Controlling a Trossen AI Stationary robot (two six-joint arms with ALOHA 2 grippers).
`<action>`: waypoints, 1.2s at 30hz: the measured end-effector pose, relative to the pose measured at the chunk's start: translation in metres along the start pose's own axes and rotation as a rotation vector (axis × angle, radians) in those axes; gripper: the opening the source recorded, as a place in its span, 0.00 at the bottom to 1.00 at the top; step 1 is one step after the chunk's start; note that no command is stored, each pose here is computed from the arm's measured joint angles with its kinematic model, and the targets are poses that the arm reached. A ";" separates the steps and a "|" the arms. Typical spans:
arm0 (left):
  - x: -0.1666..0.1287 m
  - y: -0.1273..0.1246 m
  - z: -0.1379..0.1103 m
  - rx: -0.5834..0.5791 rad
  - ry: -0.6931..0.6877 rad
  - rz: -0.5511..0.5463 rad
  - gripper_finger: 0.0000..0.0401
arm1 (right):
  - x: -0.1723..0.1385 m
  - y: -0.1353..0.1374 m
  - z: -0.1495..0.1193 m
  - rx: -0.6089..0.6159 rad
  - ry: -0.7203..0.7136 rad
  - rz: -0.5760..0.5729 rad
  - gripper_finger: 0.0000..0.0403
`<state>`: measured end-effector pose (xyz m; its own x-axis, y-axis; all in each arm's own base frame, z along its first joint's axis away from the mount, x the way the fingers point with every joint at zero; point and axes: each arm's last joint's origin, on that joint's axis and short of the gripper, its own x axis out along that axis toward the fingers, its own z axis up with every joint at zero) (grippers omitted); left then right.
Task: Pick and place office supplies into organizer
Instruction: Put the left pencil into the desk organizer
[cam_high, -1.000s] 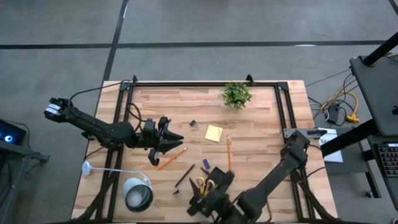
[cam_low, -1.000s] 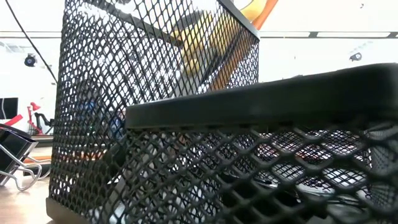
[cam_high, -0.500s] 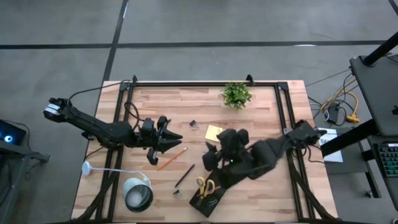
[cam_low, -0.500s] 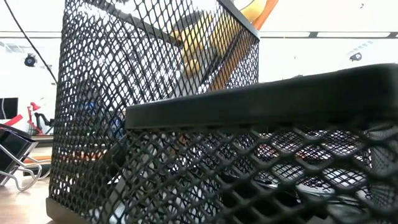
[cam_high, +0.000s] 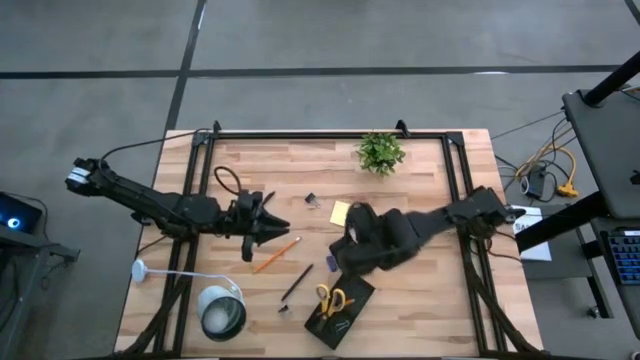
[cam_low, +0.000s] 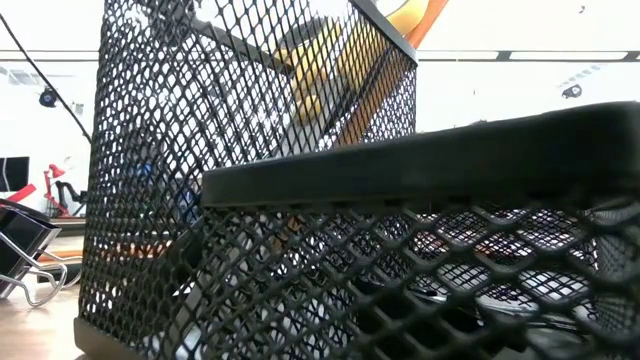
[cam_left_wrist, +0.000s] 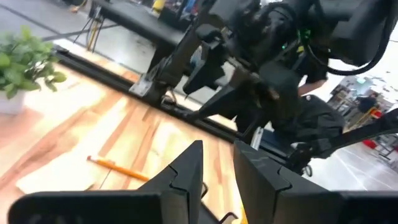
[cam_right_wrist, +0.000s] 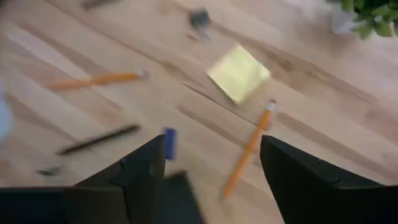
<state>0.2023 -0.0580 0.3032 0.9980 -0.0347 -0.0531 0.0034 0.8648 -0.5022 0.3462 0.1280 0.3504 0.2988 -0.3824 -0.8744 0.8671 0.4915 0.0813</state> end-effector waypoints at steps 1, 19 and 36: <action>0.000 0.001 0.000 -0.002 0.000 0.003 0.18 | 0.008 -0.002 0.003 -0.023 0.031 -0.024 0.62; -0.006 -0.002 0.008 0.014 -0.033 -0.030 0.18 | 0.109 -0.055 0.012 0.052 0.340 -0.186 0.65; 0.001 0.010 -0.006 0.042 0.139 0.076 0.18 | 0.091 -0.127 -0.013 0.443 0.271 0.034 0.60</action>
<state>0.2029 -0.0524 0.2931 0.9770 -0.0351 -0.2103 -0.0662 0.8876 -0.4559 0.2582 0.0415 0.2545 0.2669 -0.1271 -0.9553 0.9617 0.0997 0.2554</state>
